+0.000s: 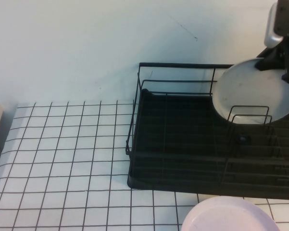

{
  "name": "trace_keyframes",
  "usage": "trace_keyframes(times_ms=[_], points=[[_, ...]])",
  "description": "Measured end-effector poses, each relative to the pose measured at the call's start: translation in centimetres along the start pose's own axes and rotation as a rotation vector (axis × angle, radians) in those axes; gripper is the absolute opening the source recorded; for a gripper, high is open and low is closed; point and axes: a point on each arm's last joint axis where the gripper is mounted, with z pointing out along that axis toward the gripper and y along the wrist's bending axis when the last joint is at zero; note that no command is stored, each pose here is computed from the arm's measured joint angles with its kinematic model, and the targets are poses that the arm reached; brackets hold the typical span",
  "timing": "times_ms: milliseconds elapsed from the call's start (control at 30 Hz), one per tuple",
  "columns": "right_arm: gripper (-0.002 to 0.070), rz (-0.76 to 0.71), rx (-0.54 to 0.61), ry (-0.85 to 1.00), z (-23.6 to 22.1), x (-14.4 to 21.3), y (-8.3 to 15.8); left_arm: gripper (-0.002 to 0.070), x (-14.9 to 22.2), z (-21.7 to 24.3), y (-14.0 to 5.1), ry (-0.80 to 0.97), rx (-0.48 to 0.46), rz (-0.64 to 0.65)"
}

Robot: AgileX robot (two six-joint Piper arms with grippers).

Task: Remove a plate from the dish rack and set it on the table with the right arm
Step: Grasp the plate from the shelf, then place the plate from the table

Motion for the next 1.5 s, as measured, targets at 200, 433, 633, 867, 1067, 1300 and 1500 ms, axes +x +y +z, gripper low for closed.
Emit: trace_keyframes(times_ms=[200, 433, 633, 867, 1067, 1300, 1500], points=[[0.0118, 0.056, 0.129, 0.051, -8.5, -3.6, 1.0, -0.0004, 0.0, 0.0, 0.0, 0.0, 0.0, 0.0], [0.0091, 0.448, 0.211, -0.052, -21.3, -7.7, 6.9, -0.0004, 0.0, 0.0, 0.0, 0.0, 0.0, 0.0], [0.009, 0.737, 0.045, -0.147, -21.4, -5.2, 13.2, -0.0004, 0.0, 0.0, 0.0, 0.0, 0.0, 0.0], [0.009, 0.963, -0.293, -0.113, -11.3, 2.4, 23.0, -0.0004, 0.0, 0.0, 0.0, 0.0, 0.0, 0.0], [0.0091, 0.985, -0.226, -0.138, -6.7, 6.4, 26.4, -0.0004, 0.0, 0.0, 0.0, 0.0, 0.0, 0.0], [0.0252, 0.978, -0.24, -0.186, -5.0, 7.2, 26.3, -0.0004, 0.0, 0.0, 0.0, 0.0, 0.0, 0.0], [0.0528, 0.946, -0.251, -0.165, -4.7, 7.3, 25.9, -0.0004, 0.0, 0.0, 0.0, 0.0, 0.0, 0.0]])
